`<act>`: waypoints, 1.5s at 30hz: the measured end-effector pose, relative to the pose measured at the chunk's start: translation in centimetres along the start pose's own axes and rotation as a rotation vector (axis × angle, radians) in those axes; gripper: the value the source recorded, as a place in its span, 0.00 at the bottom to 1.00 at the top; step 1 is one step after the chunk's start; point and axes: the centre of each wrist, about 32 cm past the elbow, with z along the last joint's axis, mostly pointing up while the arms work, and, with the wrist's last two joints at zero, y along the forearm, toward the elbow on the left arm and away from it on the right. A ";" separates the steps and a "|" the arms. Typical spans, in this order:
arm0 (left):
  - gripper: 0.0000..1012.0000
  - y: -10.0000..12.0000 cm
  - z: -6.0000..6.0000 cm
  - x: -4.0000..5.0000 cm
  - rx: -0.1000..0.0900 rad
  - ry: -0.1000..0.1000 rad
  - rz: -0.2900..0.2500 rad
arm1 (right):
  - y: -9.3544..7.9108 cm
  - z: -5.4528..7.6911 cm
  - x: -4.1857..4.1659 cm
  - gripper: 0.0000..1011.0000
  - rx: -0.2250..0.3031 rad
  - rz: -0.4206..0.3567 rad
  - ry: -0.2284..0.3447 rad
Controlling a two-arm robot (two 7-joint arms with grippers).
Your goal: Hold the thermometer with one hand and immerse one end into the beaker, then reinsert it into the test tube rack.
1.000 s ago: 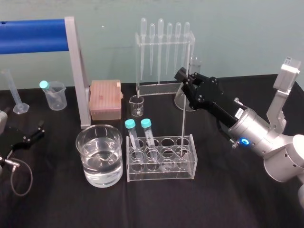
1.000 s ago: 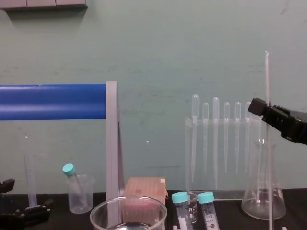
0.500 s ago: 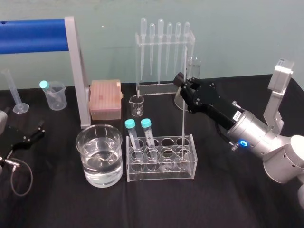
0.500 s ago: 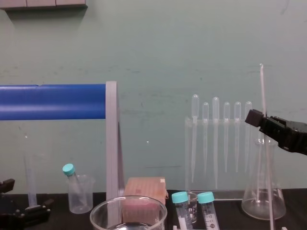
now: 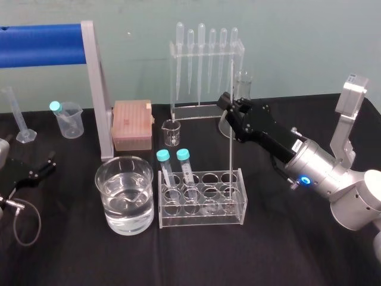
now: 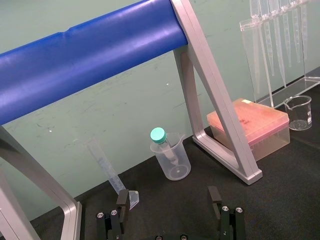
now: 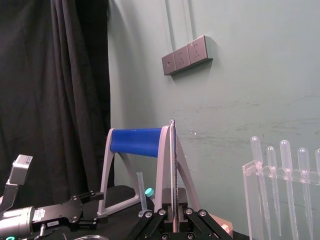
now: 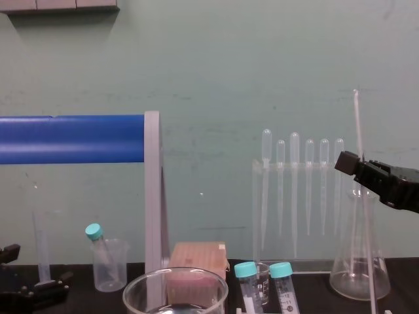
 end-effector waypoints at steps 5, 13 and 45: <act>1.00 0.0 0.0 0.00 0.000 0.000 0.000 | 0.0 0.0 0.00 0.05 0.000 0.000 0.000; 1.00 0.0 0.0 0.00 0.000 0.000 0.000 | 0.0 0.0 0.02 0.08 0.001 -0.001 0.000; 1.00 0.0 0.0 0.00 0.000 0.000 0.000 | 0.0 0.0 0.02 0.99 0.003 0.000 -0.001</act>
